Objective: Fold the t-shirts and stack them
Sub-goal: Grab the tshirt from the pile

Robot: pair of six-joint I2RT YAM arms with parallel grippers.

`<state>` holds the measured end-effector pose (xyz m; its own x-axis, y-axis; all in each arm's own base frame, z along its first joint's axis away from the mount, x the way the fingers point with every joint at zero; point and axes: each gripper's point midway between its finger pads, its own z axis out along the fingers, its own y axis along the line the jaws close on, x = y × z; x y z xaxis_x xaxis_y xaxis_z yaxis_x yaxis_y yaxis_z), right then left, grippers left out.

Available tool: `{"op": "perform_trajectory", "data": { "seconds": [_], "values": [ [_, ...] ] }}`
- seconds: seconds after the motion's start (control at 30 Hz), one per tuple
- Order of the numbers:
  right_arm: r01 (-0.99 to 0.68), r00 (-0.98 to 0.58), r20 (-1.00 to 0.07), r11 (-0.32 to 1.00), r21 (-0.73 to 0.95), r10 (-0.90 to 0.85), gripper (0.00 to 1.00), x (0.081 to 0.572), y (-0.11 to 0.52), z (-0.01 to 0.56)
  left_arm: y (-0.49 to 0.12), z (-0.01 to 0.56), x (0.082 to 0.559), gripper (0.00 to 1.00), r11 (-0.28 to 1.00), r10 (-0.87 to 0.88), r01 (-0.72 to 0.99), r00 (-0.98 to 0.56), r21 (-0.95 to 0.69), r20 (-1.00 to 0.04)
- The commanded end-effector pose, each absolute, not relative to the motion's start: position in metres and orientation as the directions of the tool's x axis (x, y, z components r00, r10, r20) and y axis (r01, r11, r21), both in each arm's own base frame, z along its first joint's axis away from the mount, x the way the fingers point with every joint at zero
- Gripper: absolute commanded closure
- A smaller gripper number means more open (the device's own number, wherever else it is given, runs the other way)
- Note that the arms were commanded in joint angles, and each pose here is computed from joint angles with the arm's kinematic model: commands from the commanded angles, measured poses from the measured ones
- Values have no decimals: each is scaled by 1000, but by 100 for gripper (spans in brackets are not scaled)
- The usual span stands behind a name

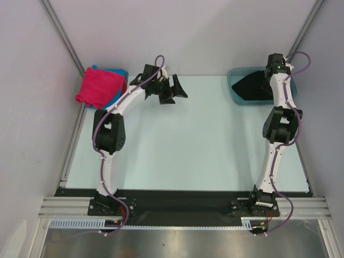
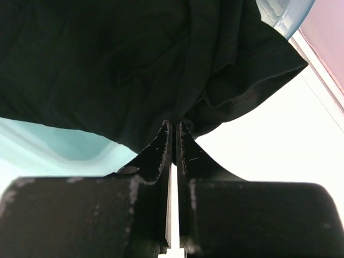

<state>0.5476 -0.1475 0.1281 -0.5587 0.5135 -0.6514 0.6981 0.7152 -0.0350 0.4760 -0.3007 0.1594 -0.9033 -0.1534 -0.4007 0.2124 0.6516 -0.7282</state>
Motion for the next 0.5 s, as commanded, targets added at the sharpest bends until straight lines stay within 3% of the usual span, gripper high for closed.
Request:
{"op": "perform_trajectory", "data": {
  "seconds": [0.0,0.17,0.47],
  "values": [
    [711,-521,-676,704,-4,522,100,554,-152,138,-298,182,480,0,633,-170,246,-881,-734,-442],
    [656,-490,-719,752,68,493,100,567,-139,172,-297,183,480,0,632,-174,242,-881,-736,-440],
    [429,-292,-882,875,224,370,100,580,-92,324,-296,184,476,0,631,-178,244,-879,-736,-443]
  ]
}}
